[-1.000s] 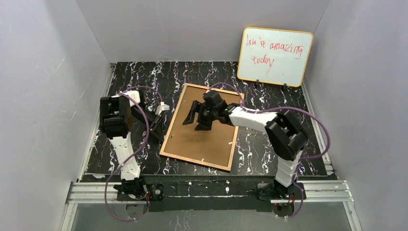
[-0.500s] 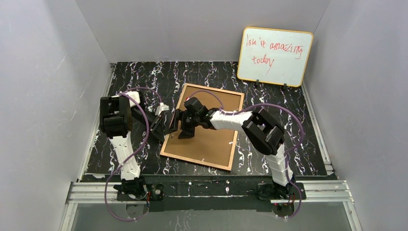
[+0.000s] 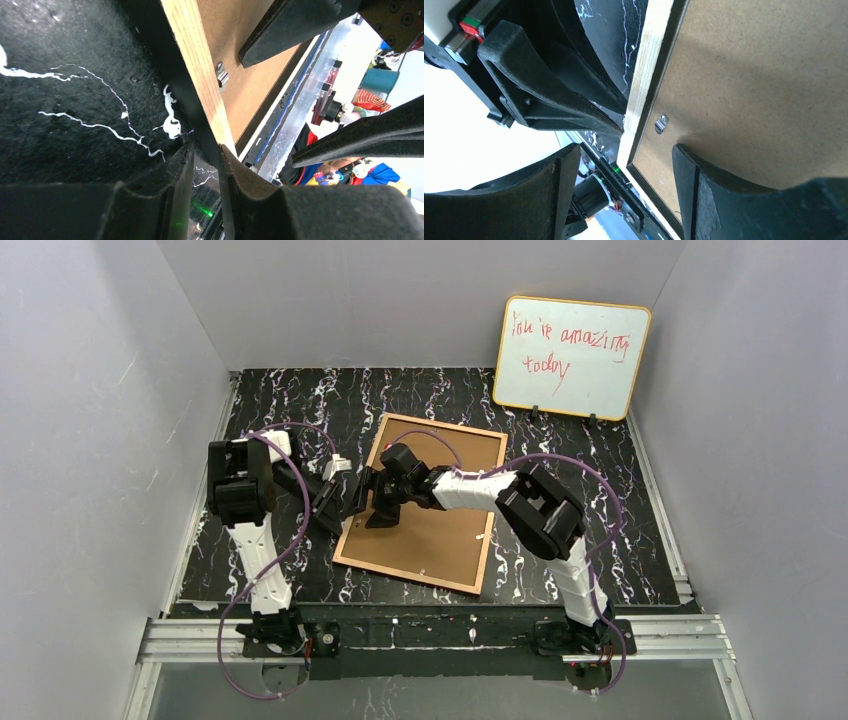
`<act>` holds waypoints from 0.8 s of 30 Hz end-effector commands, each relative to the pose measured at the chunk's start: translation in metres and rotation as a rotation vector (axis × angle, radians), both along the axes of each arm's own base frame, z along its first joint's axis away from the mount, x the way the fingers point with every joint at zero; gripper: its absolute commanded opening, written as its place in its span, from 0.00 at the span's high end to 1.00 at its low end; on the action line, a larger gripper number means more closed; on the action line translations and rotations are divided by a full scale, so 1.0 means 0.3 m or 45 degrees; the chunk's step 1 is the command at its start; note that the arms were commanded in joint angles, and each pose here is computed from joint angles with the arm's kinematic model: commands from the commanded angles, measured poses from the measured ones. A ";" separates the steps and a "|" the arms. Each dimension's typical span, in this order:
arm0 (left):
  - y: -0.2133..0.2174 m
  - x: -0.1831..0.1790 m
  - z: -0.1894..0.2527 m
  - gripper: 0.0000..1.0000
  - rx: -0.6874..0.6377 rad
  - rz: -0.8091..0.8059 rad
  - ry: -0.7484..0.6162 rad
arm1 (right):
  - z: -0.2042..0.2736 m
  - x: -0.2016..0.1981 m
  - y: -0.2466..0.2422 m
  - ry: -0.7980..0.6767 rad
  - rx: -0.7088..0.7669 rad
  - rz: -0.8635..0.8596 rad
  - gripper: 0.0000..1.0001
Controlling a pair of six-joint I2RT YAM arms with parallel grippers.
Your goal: Put the photo into the frame
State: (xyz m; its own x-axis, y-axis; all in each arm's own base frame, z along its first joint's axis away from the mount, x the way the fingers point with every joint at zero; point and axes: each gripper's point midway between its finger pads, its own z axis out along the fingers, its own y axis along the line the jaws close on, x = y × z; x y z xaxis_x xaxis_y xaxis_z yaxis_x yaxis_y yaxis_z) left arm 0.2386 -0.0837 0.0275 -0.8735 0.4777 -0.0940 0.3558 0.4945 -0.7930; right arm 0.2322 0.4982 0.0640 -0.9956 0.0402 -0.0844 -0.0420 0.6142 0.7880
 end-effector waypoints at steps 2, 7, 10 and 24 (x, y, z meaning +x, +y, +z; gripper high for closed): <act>-0.013 -0.012 -0.014 0.77 -0.035 -0.001 0.001 | -0.022 0.034 0.032 -0.011 0.019 -0.033 0.24; -0.016 -0.008 -0.014 0.78 -0.043 0.009 -0.001 | -0.041 0.038 0.041 0.011 0.017 -0.038 0.25; -0.019 -0.010 -0.015 0.78 -0.048 0.009 0.000 | -0.057 0.040 0.039 0.015 -0.003 -0.046 0.26; -0.019 -0.013 -0.025 0.79 -0.047 0.011 -0.011 | -0.099 0.056 0.008 0.078 -0.079 -0.205 0.29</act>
